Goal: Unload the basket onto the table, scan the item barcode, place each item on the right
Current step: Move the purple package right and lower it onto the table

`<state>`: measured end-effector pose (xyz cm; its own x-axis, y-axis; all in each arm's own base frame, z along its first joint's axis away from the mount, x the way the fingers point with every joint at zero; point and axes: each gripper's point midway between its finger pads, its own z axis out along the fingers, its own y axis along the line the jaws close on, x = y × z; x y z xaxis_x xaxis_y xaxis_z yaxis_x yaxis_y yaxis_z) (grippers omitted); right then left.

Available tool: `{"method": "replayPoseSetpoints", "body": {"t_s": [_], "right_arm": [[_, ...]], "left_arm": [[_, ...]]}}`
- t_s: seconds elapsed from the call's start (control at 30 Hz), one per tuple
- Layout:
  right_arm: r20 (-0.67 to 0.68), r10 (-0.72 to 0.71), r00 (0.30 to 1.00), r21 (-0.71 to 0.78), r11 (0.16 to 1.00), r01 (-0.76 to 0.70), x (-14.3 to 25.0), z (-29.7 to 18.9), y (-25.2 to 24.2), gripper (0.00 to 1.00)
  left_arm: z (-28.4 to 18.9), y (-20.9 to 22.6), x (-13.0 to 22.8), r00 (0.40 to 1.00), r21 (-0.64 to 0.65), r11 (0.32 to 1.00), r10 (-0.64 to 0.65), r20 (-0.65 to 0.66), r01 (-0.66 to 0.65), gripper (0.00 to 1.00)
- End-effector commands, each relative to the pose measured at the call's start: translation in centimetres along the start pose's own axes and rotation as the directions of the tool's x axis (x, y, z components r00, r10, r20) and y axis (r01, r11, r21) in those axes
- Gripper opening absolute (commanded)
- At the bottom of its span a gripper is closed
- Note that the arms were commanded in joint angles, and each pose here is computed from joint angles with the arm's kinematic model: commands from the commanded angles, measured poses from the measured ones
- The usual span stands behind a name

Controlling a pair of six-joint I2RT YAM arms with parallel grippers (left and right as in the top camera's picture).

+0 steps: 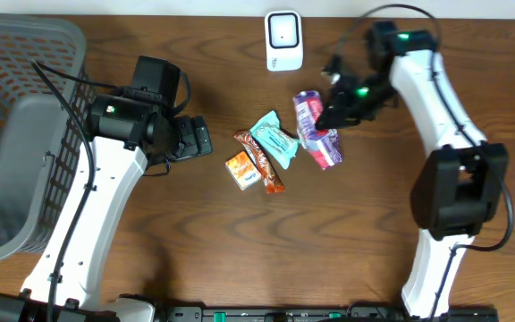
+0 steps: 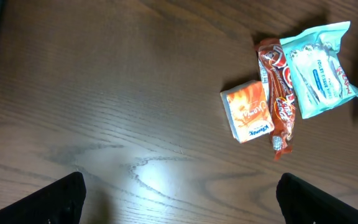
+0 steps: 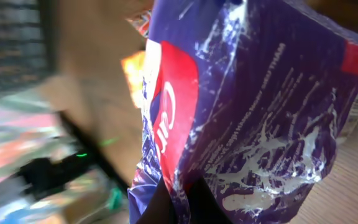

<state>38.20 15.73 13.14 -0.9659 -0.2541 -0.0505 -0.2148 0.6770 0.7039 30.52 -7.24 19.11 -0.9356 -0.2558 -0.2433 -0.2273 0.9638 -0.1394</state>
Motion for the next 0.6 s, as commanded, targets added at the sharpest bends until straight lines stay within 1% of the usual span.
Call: {"method": "replayPoseSetpoints", "body": {"t_s": [0.0, 0.07, 0.1, 0.13, 0.2, 0.27, 0.3, 0.4, 0.43, 0.57], "right_arm": [[0.075, 0.005, 0.997, -0.277, 0.961, 0.017, 0.6, -0.1, 0.3, 0.01], [0.081, 0.054, 0.995, -0.262, 0.965, -0.032, 1.5, 0.2, -2.5, 0.01], [0.075, 0.108, 0.991, -0.196, 0.976, -0.091, 2.3, 0.1, -5.3, 0.07], [0.069, 0.151, 0.986, -0.141, 0.980, -0.140, 2.6, -0.1, -7.0, 0.10], [0.068, 0.244, 0.967, -0.004, 0.970, -0.245, 3.4, -1.4, -10.4, 0.24], [0.076, 0.299, 0.951, 0.101, 0.947, -0.306, 4.1, -3.2, -12.4, 0.27], [0.083, 0.322, 0.943, 0.149, 0.932, -0.331, 4.3, -4.4, -13.1, 0.30], [0.112, 0.369, 0.922, 0.226, 0.895, -0.386, 4.4, -7.3, -13.7, 0.32], [0.120, 0.371, 0.921, 0.243, 0.888, -0.390, 4.3, -8.2, -13.4, 0.36], [0.124, 0.347, 0.930, 0.260, 0.893, -0.368, 3.6, -9.9, -11.6, 0.57]], "left_arm": [[0.0, 0.3, -0.3, 1.000, -0.017, 1.000, 0.014, 0.005, -0.013, 0.98], [0.0, 0.3, -0.3, 1.000, -0.017, 1.000, 0.014, 0.005, -0.013, 0.98], [0.0, 0.3, -0.3, 1.000, -0.017, 1.000, 0.014, 0.005, -0.013, 0.98], [0.0, 0.3, -0.3, 1.000, -0.017, 1.000, 0.013, 0.005, -0.013, 0.98], [0.0, 0.3, -0.3, 1.000, -0.017, 1.000, 0.014, 0.005, -0.013, 0.98], [0.0, 0.3, -0.3, 1.000, -0.017, 1.000, 0.014, 0.005, -0.013, 0.98], [0.0, 0.3, -0.3, 1.000, -0.017, 1.000, 0.014, 0.005, -0.013, 0.98], [0.0, 0.3, -0.3, 1.000, -0.017, 1.000, 0.014, 0.005, -0.013, 0.98], [0.0, 0.3, -0.3, 1.000, -0.017, 1.000, 0.013, 0.005, -0.013, 0.98], [0.0, 0.3, -0.3, 1.000, -0.017, 1.000, 0.014, 0.005, -0.013, 0.98]]}}
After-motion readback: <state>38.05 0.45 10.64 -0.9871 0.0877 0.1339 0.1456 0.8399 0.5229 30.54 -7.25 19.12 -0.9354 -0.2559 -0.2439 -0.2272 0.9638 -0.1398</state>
